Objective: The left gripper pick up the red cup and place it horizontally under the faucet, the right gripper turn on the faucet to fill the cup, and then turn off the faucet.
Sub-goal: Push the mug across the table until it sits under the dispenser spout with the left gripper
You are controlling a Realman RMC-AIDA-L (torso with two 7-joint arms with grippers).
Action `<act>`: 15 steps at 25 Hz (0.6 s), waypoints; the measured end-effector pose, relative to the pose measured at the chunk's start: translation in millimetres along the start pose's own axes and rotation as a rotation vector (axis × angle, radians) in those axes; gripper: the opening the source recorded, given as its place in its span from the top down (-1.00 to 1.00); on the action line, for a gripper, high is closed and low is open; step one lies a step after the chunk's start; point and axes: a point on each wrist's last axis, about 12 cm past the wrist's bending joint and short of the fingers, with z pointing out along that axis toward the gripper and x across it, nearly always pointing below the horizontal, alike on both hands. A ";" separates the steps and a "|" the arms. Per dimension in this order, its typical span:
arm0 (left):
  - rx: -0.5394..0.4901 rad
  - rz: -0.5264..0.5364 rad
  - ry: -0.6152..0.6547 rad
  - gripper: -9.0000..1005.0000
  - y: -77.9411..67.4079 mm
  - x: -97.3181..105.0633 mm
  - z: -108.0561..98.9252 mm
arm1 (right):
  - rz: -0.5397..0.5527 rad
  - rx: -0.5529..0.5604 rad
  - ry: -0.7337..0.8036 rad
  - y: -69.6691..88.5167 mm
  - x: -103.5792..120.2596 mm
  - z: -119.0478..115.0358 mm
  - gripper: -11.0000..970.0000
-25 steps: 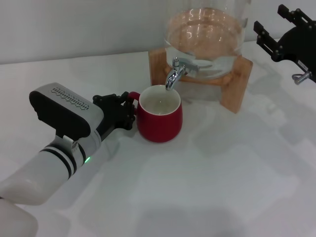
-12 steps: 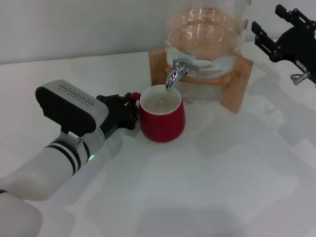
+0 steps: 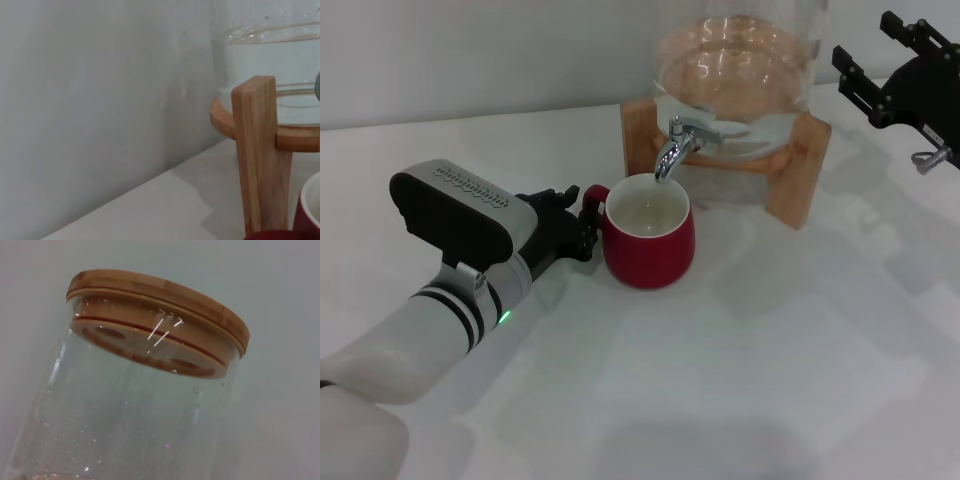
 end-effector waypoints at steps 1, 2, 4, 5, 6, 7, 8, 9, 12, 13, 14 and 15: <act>0.000 -0.001 0.001 0.60 -0.1 0.2 -0.1 | 0.000 -0.002 0.000 0.2 0.0 0.1 -0.37; 0.001 -0.002 0.001 0.57 -0.5 0.4 -0.2 | -0.001 -0.004 0.001 0.3 0.1 0.2 -0.37; 0.003 -0.005 0.000 0.50 -1.4 0.2 -0.3 | -0.002 -0.006 0.003 0.3 0.2 0.5 -0.37; 0.004 -0.007 0.000 0.50 -2.1 0.4 -0.6 | -0.003 -0.006 0.004 0.1 0.2 0.5 -0.37; 0.004 -0.009 0.000 0.50 -2.5 0.9 -0.9 | -0.003 -0.005 0.005 -0.2 0.3 0.5 -0.37; 0.005 -0.011 0.000 0.49 -3.2 1.3 -1.3 | -0.004 -0.005 0.006 -0.5 0.4 0.5 -0.37; 0.007 -0.015 0.001 0.49 -4.7 2.1 -2.1 | -0.004 -0.005 0.006 -0.5 0.4 0.5 -0.37; 0.008 -0.016 0.000 0.49 -5.3 2.3 -2.2 | -0.004 -0.005 0.006 -0.6 0.4 0.5 -0.37; 0.011 -0.017 0.001 0.49 -6.4 3.3 -3.0 | -0.004 -0.005 0.006 -0.7 0.2 0.8 -0.37; 0.010 -0.017 0.003 0.48 -6.5 4.1 -3.5 | -0.005 -0.005 0.006 -0.9 0.2 1.0 -0.37; 0.010 -0.019 0.004 0.48 -6.6 5.0 -4.0 | -0.005 -0.005 0.006 -1.1 0.1 1.1 -0.37; 0.009 -0.020 0.006 0.48 -6.7 5.8 -4.5 | -0.005 -0.004 0.006 -1.6 0.1 1.0 -0.37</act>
